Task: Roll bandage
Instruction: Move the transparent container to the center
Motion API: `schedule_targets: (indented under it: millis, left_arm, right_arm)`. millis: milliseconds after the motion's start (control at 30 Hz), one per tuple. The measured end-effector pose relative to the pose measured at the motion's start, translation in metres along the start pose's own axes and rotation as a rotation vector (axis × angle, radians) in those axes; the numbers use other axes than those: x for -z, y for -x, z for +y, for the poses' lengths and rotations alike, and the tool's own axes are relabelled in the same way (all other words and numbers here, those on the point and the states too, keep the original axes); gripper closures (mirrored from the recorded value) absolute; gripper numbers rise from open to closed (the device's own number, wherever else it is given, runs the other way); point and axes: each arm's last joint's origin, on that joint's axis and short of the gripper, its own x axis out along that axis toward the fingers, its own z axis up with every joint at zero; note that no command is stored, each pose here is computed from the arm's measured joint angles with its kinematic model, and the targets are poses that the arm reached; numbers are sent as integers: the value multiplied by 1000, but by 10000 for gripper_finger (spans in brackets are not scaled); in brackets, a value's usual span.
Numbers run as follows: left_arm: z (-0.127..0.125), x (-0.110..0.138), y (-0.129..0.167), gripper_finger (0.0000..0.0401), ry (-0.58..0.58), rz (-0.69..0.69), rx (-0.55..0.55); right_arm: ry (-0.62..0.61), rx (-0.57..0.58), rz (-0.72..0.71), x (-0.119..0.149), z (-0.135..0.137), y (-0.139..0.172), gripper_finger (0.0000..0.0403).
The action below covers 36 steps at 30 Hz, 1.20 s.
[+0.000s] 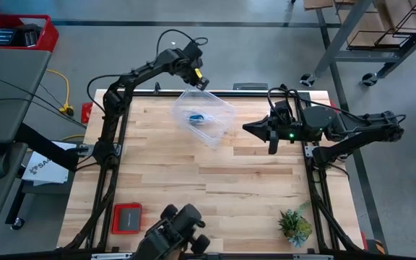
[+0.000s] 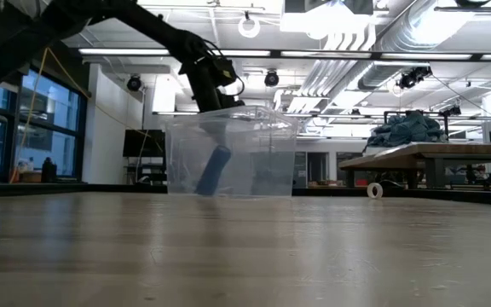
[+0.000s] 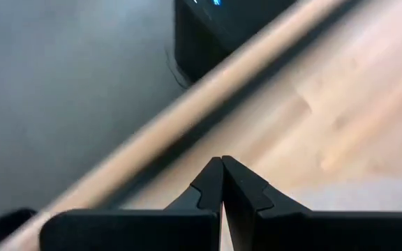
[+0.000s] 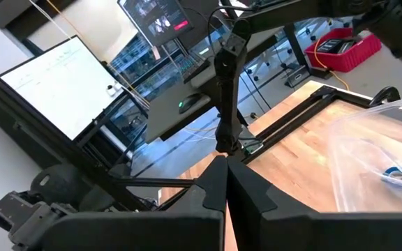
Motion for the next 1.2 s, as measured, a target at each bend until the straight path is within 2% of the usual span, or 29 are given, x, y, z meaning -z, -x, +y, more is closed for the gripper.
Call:
schedule_targets:
  millis: [233,400,500,633,767,867,1033,1200]
  left_arm:
    - [-21,25,14,401,-110,228,100]
    - [-57,46,26,401,-238,359,125]
    - [-86,54,35,401,-311,349,150]
    - [-119,57,54,401,-359,232,197]
    - [-140,60,85,401,-390,93,251]
    - [-153,72,106,401,-409,-2,303]
    - [-158,114,134,401,-427,-197,412]
    - [-145,181,153,401,-291,-472,636]
  right_arm:
    - [13,-6,5,0,0,0,402]
    - [44,-24,57,4,0,0,402]
    - [55,-40,108,8,0,1,402]
    - [70,-44,152,15,3,3,402]
    - [80,-61,174,19,7,6,402]
    - [114,-76,187,22,10,7,402]
    - [132,-62,223,26,9,9,402]
    - [137,-48,234,26,7,9,402]
